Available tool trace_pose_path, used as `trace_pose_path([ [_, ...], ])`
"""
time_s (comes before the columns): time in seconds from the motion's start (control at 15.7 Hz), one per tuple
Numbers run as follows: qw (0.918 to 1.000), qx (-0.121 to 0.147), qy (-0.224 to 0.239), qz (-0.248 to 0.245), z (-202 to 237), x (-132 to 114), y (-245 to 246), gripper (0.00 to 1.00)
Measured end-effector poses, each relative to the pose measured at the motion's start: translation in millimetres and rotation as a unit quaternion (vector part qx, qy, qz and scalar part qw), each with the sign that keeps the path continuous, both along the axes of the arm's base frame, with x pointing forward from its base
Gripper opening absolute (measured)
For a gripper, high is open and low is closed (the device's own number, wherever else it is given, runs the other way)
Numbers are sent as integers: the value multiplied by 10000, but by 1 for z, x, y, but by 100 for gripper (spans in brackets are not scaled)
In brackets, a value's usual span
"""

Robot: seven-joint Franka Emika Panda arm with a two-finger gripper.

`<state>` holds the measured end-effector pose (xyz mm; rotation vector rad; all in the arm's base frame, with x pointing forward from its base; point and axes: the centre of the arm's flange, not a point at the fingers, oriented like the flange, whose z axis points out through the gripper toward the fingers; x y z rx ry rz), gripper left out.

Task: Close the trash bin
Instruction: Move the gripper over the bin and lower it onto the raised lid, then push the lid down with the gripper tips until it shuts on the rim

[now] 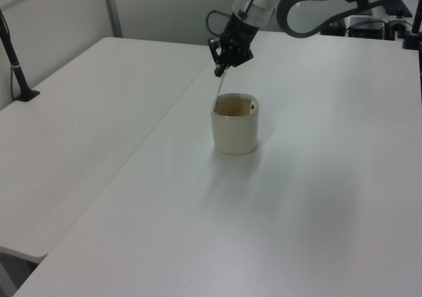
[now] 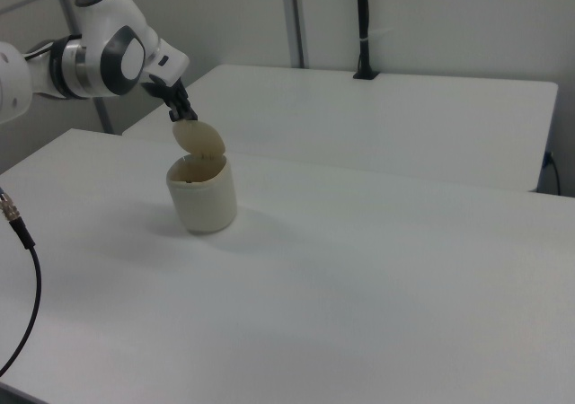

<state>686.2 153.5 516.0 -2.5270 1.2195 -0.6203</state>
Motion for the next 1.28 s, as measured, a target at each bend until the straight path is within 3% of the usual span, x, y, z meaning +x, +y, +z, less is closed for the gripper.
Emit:
trace_pose_path([
  [0.51, 9978, -201, 634, 78, -32, -36, -12, 1],
  [1.28, 9940, -310, 1047, 97, -78, -41, -13, 1],
])
